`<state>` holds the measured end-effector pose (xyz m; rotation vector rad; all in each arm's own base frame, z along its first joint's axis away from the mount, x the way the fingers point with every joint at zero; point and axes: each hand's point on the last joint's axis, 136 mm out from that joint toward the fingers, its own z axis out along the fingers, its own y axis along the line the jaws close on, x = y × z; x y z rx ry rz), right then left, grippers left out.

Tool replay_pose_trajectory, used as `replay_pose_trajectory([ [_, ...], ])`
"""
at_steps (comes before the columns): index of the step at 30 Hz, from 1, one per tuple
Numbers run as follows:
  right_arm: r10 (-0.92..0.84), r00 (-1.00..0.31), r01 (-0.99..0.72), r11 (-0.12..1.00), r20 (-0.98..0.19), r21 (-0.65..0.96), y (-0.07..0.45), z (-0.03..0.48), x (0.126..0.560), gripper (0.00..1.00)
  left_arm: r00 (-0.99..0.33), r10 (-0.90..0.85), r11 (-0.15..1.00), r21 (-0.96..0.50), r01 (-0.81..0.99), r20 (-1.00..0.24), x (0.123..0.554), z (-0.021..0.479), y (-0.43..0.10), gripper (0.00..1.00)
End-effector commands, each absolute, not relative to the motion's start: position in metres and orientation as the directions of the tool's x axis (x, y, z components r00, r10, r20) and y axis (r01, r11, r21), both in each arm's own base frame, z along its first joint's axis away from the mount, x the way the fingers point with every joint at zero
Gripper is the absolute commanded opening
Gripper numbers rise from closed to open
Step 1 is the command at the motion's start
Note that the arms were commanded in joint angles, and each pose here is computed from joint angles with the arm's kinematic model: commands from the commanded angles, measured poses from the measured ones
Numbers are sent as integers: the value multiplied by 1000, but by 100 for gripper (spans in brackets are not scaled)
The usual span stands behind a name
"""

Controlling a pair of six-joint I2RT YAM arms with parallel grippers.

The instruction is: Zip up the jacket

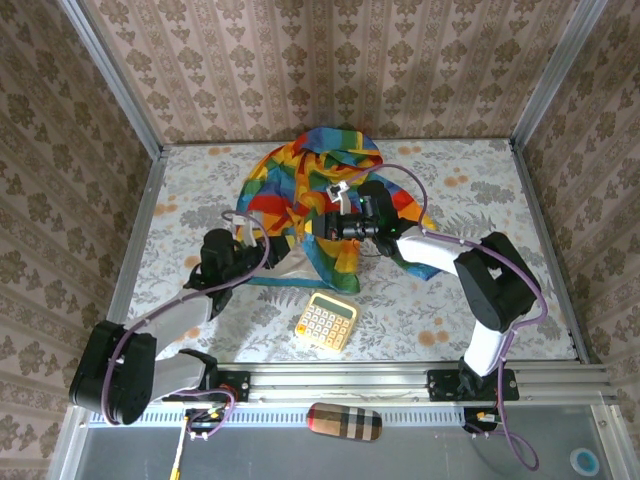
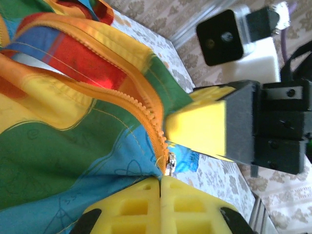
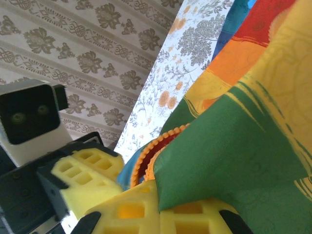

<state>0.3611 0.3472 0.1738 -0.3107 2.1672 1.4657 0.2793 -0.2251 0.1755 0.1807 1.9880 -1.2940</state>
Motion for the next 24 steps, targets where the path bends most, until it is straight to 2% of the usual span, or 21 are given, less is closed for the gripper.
replay_pose_trajectory([
  [1, 97, -850, -434, 427, -518, 793, 342, 153, 370, 0, -768, -140, 444, -733, 516, -625, 258, 167, -236, 0],
  [3, 87, -865, -414, 432, -494, 801, 343, 138, 369, 1, -791, -126, 468, -739, 484, -598, 257, 155, -234, 0],
  [6, 90, -884, -380, 435, -459, 816, 341, 120, 365, 10, -834, -96, 488, -756, 437, -543, 253, 138, -234, 0],
  [10, 93, -900, -348, 440, -427, 828, 339, 105, 361, 13, -880, -48, 513, -767, 385, -473, 245, 116, -237, 0],
  [17, 62, -900, -353, 477, -432, 805, 333, 99, 355, 35, -924, -15, 565, -766, 308, -383, 240, 97, -236, 0],
  [21, 19, -884, -383, 541, -466, 749, 323, 105, 349, 44, -935, -2, 583, -760, 287, -354, 240, 99, -235, 0],
  [24, -40, -874, -394, 640, -484, 659, 308, 103, 343, 49, -935, 18, 587, -753, 296, -354, 239, 104, -235, 0],
])
